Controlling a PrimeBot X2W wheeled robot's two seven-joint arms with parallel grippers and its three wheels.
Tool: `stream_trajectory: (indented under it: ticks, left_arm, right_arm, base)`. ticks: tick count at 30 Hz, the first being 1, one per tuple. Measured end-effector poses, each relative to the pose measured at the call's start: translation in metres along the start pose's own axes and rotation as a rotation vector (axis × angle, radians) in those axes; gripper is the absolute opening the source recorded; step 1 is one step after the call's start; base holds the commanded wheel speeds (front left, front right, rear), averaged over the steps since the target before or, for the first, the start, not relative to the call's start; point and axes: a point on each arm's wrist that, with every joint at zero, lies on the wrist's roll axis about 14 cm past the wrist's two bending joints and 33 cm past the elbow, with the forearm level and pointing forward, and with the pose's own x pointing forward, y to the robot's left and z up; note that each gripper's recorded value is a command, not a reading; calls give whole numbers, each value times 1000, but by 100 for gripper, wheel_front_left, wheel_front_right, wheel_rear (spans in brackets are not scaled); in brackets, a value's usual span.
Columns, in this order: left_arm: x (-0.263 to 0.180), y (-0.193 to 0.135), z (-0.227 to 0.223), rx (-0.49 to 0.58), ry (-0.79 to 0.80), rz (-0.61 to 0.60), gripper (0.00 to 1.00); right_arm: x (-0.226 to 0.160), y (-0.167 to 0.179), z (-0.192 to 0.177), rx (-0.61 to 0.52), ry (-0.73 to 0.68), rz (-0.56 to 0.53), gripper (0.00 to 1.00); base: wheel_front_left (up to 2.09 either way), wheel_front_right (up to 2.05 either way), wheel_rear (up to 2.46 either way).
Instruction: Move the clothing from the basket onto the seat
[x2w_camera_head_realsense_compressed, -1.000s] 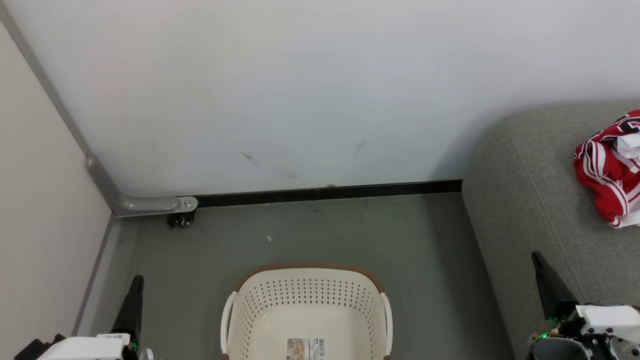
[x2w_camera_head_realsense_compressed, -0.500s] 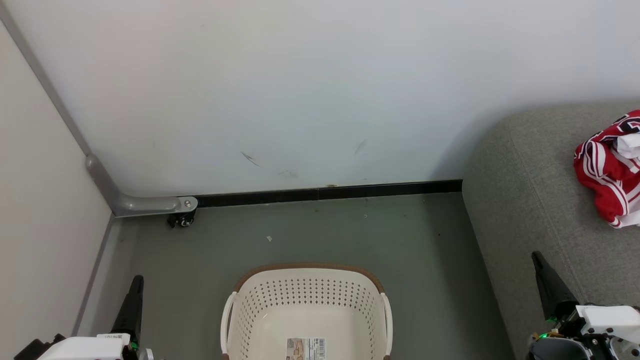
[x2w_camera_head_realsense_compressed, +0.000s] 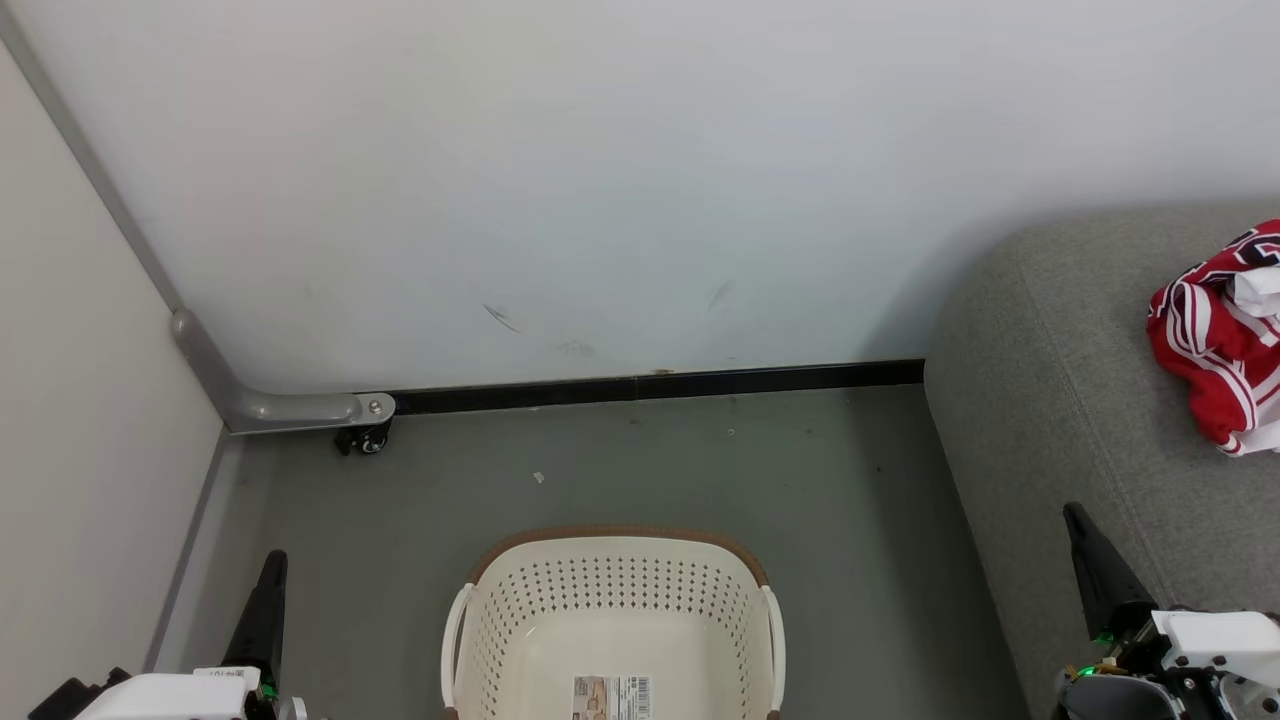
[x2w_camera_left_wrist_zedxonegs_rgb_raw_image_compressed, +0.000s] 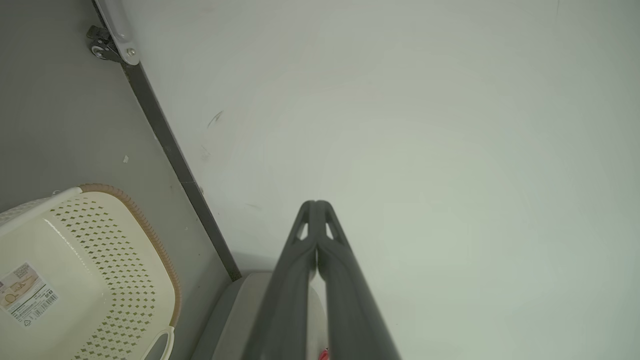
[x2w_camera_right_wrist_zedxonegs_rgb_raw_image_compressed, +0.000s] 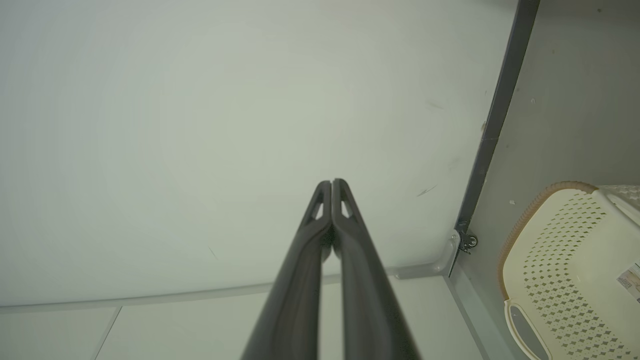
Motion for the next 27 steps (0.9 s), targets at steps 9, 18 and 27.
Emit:
stream_trajectory:
  ticks: [9, 18, 27]
  left_arm:
    - [0, 0, 0, 0, 0, 0, 0]
    - [0, 0, 0, 0, 0, 0, 0]
    - [0, 0, 0, 0, 0, 0, 0]
  right_arm:
    - [0, 0, 0, 1, -1, 0, 0]
    - [0, 0, 0, 3, -2, 0, 0]
    - [0, 0, 0, 6, -2, 0, 0]
  base:
    - [0, 0, 0]
    - [0, 0, 0]
    - [0, 0, 0]
